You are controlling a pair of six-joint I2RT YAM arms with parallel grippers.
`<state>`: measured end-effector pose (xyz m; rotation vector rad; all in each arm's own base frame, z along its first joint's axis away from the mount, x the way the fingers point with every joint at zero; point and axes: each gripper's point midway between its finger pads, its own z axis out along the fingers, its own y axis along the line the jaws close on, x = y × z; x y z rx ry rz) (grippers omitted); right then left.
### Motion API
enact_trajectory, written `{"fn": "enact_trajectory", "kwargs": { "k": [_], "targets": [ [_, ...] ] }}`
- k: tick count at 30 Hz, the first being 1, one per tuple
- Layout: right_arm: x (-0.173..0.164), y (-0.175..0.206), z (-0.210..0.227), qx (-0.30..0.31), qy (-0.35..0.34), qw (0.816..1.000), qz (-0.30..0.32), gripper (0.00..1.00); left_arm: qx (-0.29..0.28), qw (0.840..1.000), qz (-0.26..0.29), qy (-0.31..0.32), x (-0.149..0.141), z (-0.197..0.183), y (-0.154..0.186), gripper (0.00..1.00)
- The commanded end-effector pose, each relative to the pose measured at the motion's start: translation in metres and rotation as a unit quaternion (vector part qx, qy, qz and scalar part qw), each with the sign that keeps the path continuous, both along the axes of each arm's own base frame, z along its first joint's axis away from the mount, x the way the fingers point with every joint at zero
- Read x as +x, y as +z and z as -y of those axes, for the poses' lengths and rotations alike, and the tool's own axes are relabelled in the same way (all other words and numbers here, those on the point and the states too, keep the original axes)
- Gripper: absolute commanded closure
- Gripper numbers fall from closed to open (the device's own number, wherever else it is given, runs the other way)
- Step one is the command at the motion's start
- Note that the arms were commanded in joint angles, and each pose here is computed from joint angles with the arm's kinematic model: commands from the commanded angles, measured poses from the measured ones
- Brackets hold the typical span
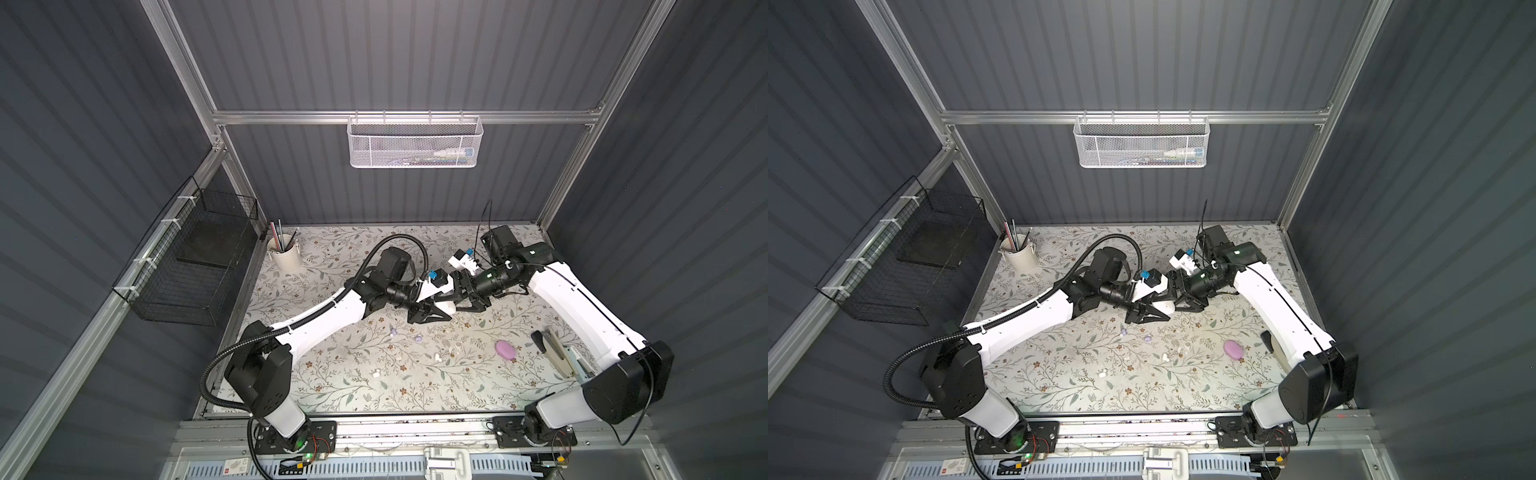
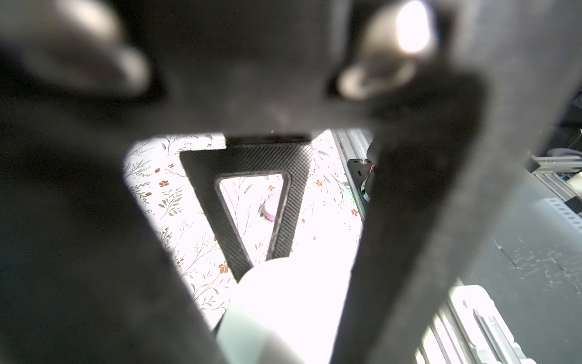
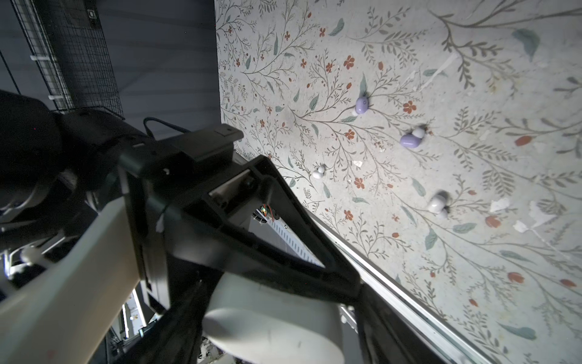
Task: Insert wireless bluetooth earbuds into charging case
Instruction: Pass the charging case.
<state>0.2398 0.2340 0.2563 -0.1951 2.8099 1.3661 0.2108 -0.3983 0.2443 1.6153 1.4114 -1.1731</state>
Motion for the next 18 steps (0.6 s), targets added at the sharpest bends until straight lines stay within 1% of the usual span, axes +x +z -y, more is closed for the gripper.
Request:
{"fn": "enact_trajectory", "kwargs": {
  "k": [1,8,13,18],
  "targets": [
    [0.001,0.008,0.002,0.009,-0.007,0.999,0.031,0.2,-0.008,1.0,-0.024,-0.019,-0.008,0.006,0.002,0.67],
    [-0.004,0.01,0.009,0.004,-0.021,0.999,0.041,0.13,-0.014,0.999,-0.036,-0.009,-0.002,0.005,0.001,0.68],
    [-0.005,0.014,0.009,0.009,-0.027,0.999,0.046,0.11,-0.016,0.999,-0.041,-0.006,-0.001,0.003,0.002,0.69],
    [-0.003,0.012,0.022,0.001,-0.05,0.998,0.048,0.1,-0.014,0.999,-0.048,-0.003,-0.002,0.001,0.001,0.69]
  ]
}}
